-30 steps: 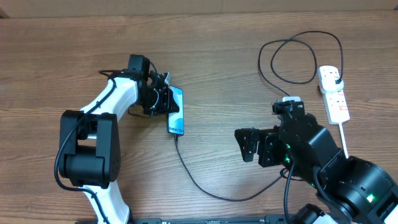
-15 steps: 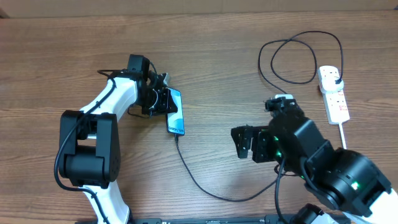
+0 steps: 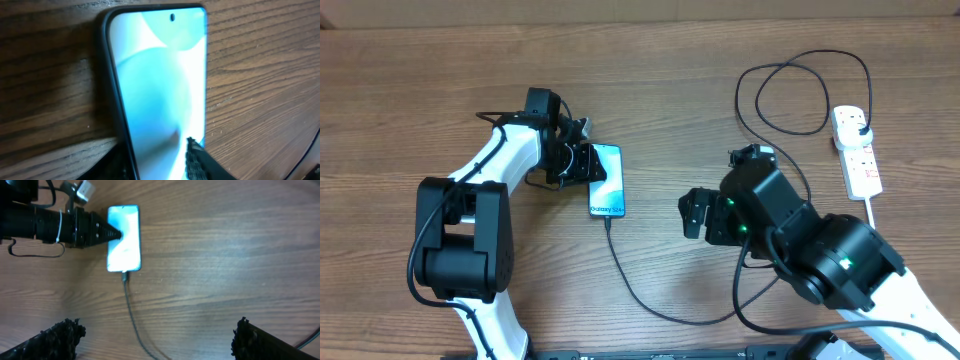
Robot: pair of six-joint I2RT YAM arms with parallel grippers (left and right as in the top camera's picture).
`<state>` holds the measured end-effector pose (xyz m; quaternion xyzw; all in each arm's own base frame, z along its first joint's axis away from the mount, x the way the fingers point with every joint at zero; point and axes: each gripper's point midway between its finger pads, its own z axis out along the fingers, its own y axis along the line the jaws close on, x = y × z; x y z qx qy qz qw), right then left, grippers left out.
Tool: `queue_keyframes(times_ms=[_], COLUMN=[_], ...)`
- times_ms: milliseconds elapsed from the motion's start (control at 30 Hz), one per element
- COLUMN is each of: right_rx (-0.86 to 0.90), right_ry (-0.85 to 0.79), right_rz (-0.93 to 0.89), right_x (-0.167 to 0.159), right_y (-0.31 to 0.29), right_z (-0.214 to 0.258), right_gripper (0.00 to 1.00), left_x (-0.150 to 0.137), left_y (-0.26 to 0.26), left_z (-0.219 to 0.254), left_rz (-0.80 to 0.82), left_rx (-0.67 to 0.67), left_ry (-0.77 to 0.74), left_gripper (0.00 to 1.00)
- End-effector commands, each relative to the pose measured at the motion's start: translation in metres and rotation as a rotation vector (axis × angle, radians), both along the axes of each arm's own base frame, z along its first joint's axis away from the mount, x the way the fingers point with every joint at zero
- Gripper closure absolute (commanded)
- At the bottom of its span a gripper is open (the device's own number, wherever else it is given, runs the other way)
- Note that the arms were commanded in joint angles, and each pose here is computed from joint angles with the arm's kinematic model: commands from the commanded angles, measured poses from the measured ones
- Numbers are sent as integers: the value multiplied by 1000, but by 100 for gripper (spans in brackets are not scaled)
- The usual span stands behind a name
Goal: Plug charger to phone and switch on socket
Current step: 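Open both grippers and withdraw them from the phone and cable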
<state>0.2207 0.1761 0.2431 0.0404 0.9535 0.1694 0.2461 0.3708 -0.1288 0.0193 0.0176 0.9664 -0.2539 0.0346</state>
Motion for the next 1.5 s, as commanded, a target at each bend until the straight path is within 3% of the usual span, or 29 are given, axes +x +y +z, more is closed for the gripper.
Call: queue_keyframes(times_ms=[0, 233, 567, 667, 867, 933, 967, 1167, 1267, 1467], right_rx=[67, 92, 69, 70, 66, 52, 45, -17, -39, -69], right_ry=[34, 136, 161, 160, 144, 124, 117, 62, 41, 12], right_rz=[-15, 41, 38, 38, 30, 16, 9, -45, -65, -145], right_x=[1, -6, -5, -4, 0, 4, 5, 16, 20, 31], right_y=[11, 30, 30, 30, 30, 28, 26, 13, 8, -8], right_z=[5, -11, -19, -19, -18, -18, -18, -18, -17, -16], right_gripper=[0, 0, 0, 0, 0, 0, 4, 59, 69, 77], left_x=[1, -1, -3, -2, 2, 7, 9, 27, 33, 13], left_y=[2, 8, 9, 18, 28, 28, 27, 20, 19, 15], left_z=[-1, -4, -5, -9, -11, -6, -2, 72, 123, 234], left_rz=[-8, -4, -3, 20, 57, 88, 90, 57, 46, 54], left_rx=[8, 43, 49, 108, 152, 145, 136, 105, 97, 21], left_ry=[-8, 5, 12, 14, 13, 17, 15, -65, -170, -438], left_gripper=[55, 39, 27, 27, 6, 5, 5, 9, 5, 3])
